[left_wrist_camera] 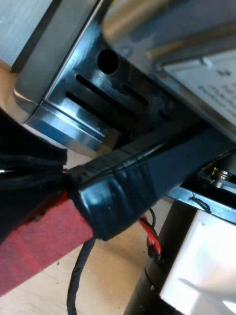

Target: Put the handle in the coffee machine

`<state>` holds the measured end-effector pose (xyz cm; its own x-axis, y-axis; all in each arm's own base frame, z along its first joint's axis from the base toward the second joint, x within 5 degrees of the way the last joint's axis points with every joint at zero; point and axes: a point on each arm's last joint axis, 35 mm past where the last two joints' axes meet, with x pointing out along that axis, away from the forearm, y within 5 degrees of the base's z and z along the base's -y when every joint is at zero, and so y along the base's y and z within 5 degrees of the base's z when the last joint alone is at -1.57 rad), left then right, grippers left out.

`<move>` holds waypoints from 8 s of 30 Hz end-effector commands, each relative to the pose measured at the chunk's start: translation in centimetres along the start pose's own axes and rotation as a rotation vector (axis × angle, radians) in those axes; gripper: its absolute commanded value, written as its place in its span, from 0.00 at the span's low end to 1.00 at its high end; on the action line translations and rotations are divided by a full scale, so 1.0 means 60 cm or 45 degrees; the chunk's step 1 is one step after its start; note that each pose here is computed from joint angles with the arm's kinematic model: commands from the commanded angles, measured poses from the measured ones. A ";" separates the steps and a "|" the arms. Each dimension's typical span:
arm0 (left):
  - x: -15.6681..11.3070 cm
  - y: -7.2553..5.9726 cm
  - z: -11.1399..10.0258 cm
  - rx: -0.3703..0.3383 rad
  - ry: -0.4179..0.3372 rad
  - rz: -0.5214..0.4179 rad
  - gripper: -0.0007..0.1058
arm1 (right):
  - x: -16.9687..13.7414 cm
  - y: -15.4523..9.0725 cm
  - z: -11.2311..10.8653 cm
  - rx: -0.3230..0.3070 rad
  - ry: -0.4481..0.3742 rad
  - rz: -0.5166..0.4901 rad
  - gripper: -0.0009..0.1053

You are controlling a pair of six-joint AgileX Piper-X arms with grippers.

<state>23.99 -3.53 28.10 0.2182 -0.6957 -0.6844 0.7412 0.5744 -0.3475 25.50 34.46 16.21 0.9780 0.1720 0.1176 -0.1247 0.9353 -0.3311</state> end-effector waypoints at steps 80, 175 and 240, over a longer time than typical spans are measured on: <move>0.061 -0.161 0.085 -0.255 0.204 0.258 0.01 | -0.246 -0.262 0.157 -0.184 0.363 0.855 0.57; -0.028 -0.167 0.060 -0.195 0.124 0.227 0.01 | -0.295 -0.325 0.205 0.083 0.205 1.225 0.77; -0.293 -0.342 -0.075 -0.320 -0.645 0.752 0.90 | -0.315 -0.617 0.219 0.100 0.876 -0.079 0.77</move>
<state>2.35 -1.17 44.29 0.8303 -0.3245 -0.4530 0.2715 0.9455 -0.1796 10.03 0.91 38.05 0.8532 -0.0639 -0.5177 -0.0778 0.9658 -0.2474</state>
